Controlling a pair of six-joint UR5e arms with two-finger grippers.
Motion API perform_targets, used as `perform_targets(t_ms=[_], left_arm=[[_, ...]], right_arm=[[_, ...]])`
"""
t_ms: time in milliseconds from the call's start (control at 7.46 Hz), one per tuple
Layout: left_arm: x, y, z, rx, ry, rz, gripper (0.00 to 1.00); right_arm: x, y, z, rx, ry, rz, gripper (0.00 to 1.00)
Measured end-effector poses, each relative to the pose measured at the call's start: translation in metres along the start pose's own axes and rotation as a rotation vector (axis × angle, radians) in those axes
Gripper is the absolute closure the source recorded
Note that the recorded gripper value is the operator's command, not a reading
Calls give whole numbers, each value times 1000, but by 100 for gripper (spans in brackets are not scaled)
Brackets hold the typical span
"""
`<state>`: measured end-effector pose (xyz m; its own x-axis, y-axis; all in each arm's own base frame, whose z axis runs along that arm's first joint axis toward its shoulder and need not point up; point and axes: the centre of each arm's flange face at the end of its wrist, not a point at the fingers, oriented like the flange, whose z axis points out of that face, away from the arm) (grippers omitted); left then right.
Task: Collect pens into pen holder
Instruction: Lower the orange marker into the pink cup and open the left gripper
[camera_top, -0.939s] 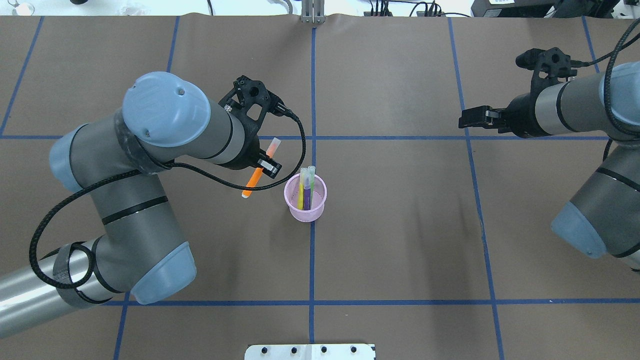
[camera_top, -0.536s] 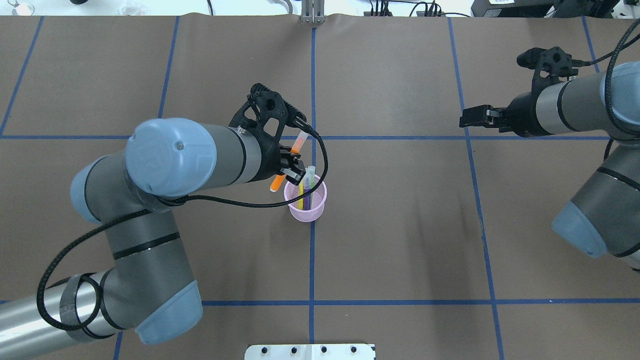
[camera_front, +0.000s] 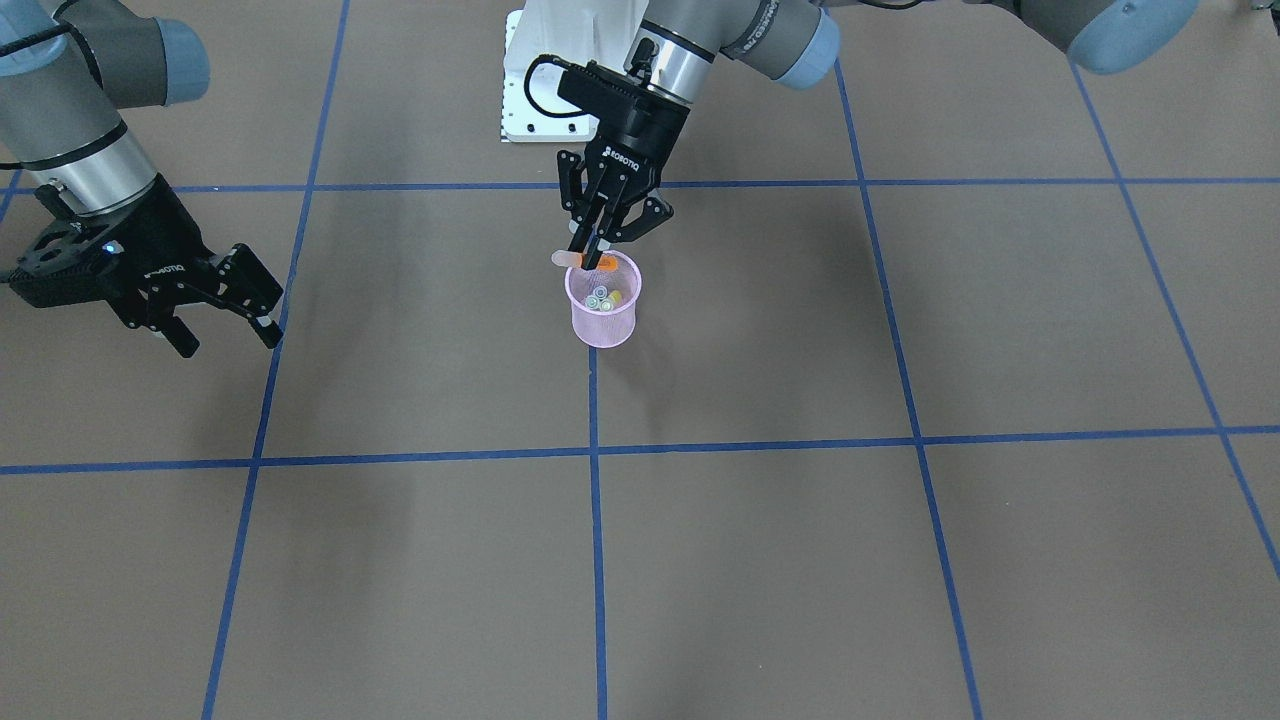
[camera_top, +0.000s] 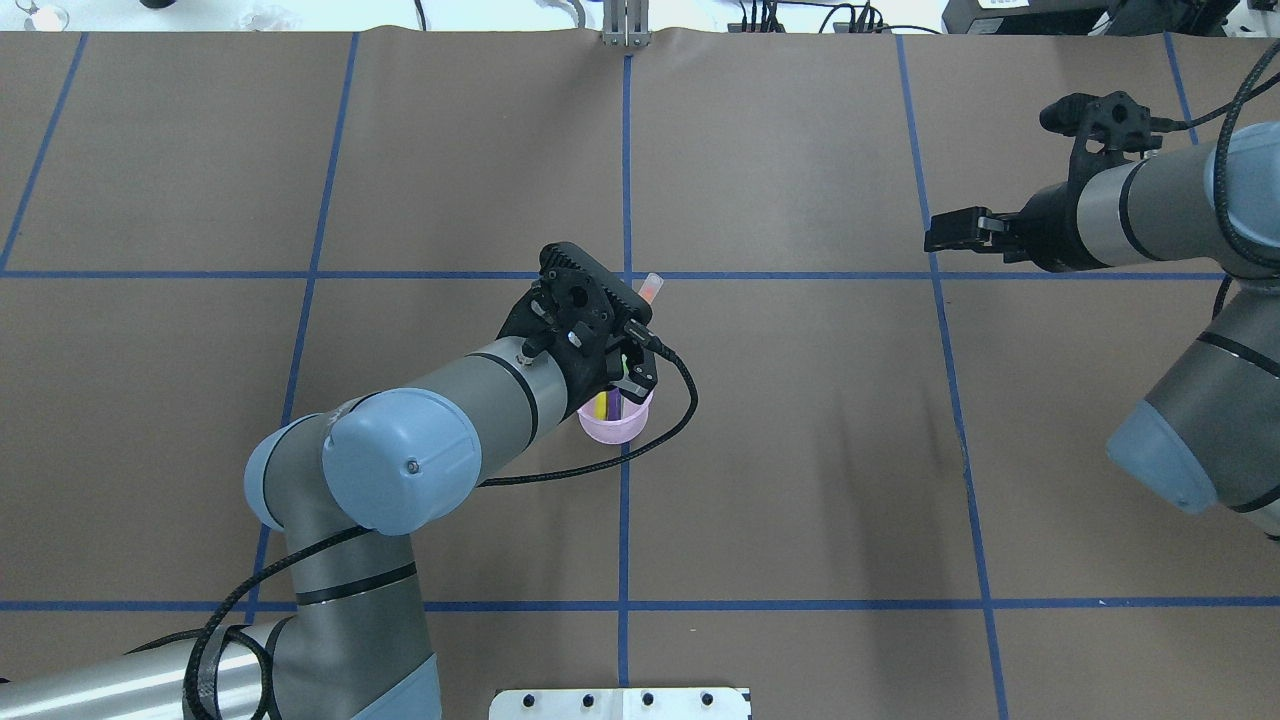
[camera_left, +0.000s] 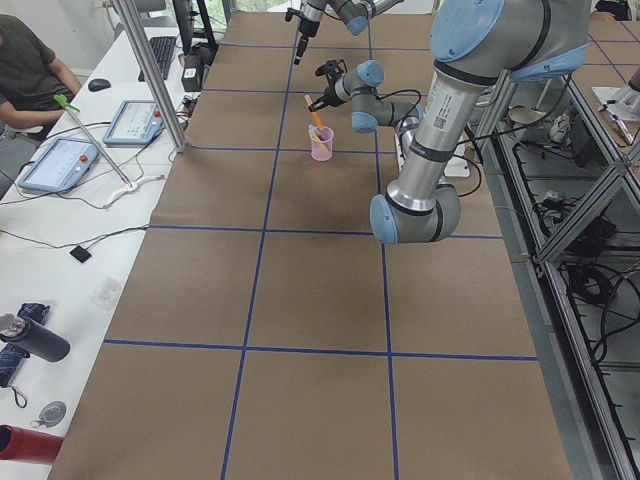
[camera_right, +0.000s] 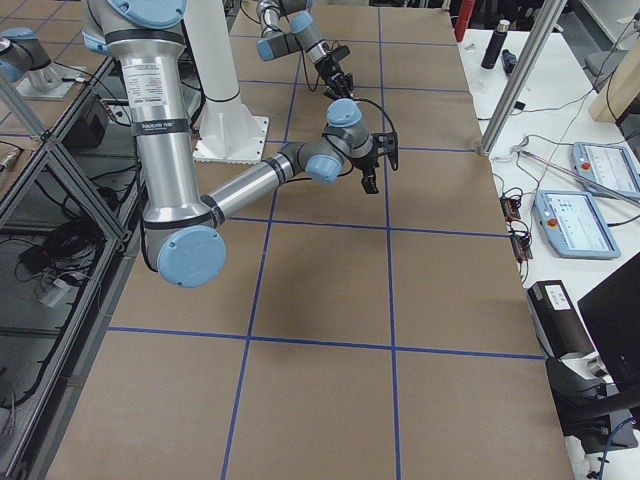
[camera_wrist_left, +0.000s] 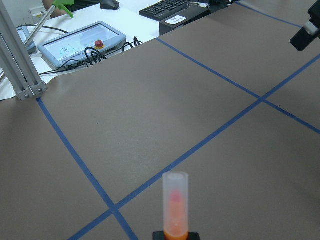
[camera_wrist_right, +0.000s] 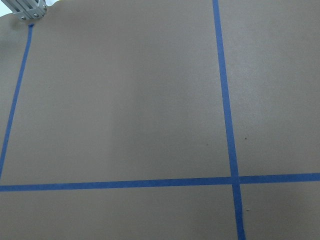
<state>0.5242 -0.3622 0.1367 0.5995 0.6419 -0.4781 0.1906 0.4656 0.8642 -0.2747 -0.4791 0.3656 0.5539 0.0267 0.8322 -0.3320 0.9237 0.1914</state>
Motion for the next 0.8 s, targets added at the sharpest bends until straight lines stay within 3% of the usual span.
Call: perform_targets(t_ms=[805], left_arm=[[1, 22, 9, -16, 0, 103, 100]], right_arm=[[0, 0, 2, -2, 3, 0, 0]])
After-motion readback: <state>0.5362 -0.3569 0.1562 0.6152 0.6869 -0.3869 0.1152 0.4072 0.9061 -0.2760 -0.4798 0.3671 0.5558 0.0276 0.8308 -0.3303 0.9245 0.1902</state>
